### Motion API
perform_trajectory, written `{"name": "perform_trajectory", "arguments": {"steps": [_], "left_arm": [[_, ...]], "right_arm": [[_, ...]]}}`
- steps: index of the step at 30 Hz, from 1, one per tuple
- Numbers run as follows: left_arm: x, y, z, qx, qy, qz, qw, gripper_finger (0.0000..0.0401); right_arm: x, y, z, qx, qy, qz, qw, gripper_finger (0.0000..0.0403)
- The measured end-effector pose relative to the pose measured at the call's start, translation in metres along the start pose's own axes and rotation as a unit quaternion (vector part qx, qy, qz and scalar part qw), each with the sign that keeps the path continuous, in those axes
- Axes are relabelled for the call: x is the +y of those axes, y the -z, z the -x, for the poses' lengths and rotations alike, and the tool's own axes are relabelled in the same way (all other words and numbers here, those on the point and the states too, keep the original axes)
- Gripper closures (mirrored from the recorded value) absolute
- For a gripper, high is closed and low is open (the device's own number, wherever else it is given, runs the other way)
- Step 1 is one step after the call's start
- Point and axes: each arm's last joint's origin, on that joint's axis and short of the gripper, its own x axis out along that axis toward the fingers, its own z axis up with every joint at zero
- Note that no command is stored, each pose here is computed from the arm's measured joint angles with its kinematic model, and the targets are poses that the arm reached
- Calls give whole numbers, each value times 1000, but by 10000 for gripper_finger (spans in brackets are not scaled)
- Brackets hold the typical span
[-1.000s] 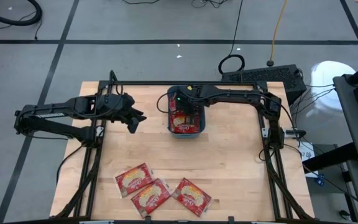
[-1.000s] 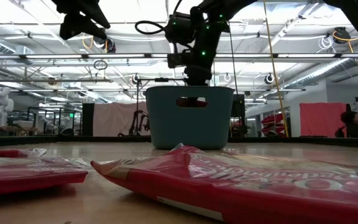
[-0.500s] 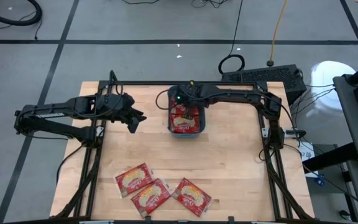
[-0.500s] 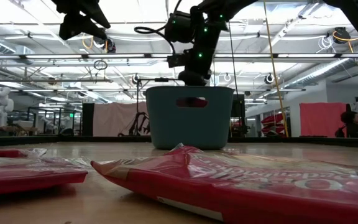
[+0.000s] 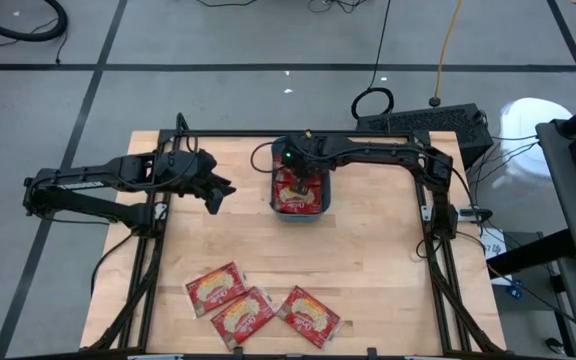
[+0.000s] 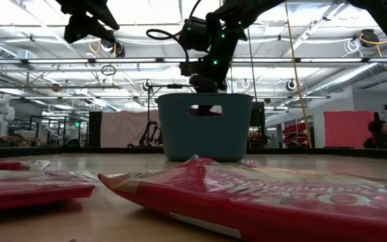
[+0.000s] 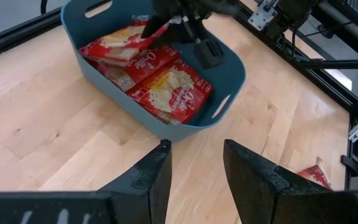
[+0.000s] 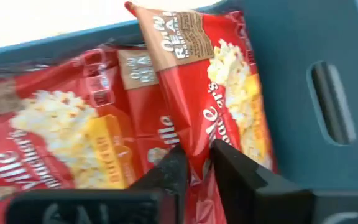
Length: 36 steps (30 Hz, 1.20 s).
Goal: Sort popcorn bags into baskets
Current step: Put the red popcorn bag into the blue bin
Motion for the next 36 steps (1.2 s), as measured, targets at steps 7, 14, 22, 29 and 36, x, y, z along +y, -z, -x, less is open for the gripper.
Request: {"name": "perform_trajectory", "arguments": {"steps": [7,14,22,29,36], "left_arm": [[-1,0,0,5,8,10,1000,254],[-2,1,0,7,12,12,1000,254],[-2,1,0,8,12,12,1000,254],[-2,1,0,9,11,12,1000,254],[-2,1,0,8,10,12,1000,254]], "right_arm": [[-6,6,2,25,-45,-29,998,275],[-7,-1,18,-19,-141,-81,987,262],[-14,-9,-5,-49,-132,-89,986,305],[-28,-7,-33,-40,-105,-106,988,369],[-40,-7,-38,-49,-92,-121,987,399]]}}
